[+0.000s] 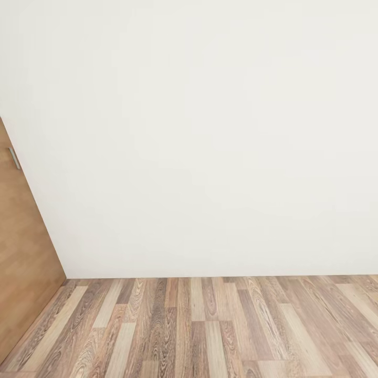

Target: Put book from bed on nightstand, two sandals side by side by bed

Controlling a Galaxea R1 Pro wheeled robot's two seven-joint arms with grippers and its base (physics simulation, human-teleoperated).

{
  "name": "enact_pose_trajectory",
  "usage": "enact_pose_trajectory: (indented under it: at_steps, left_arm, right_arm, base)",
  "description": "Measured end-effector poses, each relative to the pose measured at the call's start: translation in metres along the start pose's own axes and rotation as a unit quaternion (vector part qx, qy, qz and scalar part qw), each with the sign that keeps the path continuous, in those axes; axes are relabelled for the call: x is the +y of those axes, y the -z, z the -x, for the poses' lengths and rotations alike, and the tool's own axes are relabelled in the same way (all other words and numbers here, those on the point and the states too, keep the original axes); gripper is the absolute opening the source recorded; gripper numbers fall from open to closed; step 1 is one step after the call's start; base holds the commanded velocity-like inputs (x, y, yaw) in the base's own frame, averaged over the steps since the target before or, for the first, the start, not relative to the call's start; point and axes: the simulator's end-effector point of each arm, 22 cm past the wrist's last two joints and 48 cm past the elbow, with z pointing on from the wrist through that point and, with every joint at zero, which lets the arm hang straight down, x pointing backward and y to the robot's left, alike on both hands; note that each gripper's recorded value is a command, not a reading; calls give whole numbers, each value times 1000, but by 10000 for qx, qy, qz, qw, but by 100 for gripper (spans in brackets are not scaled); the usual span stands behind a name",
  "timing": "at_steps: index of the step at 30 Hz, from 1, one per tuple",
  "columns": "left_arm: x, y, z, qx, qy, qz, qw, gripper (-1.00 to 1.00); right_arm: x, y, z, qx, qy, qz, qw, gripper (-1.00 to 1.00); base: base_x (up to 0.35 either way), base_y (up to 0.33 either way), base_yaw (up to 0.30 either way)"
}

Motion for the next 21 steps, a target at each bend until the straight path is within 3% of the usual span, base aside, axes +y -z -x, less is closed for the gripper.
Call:
enact_pose_trajectory:
  at_steps: [11,12,13,21]
  left_arm:
    - [1,1,29,-312,2,6,9995,100]
    - [1,3,54,-574,-1,6,9984,100]
    - [1,4,60,-635,-3,4,9980,100]
    - [0,6,78,-827,-6,3,9966,100]
  right_arm:
    - [-1,0,21,-224,1,-14,9997,100]
    - [-1,3,52,-547,3,-14,9985,100]
    - [-1,4,63,-659,1,-16,9978,100]
    - [-5,8,86,-903,-4,-38,9959,100]
  base:
    - [0,0,0]
    - [0,0,0]
    - [0,0,0]
    - [0,0,0]
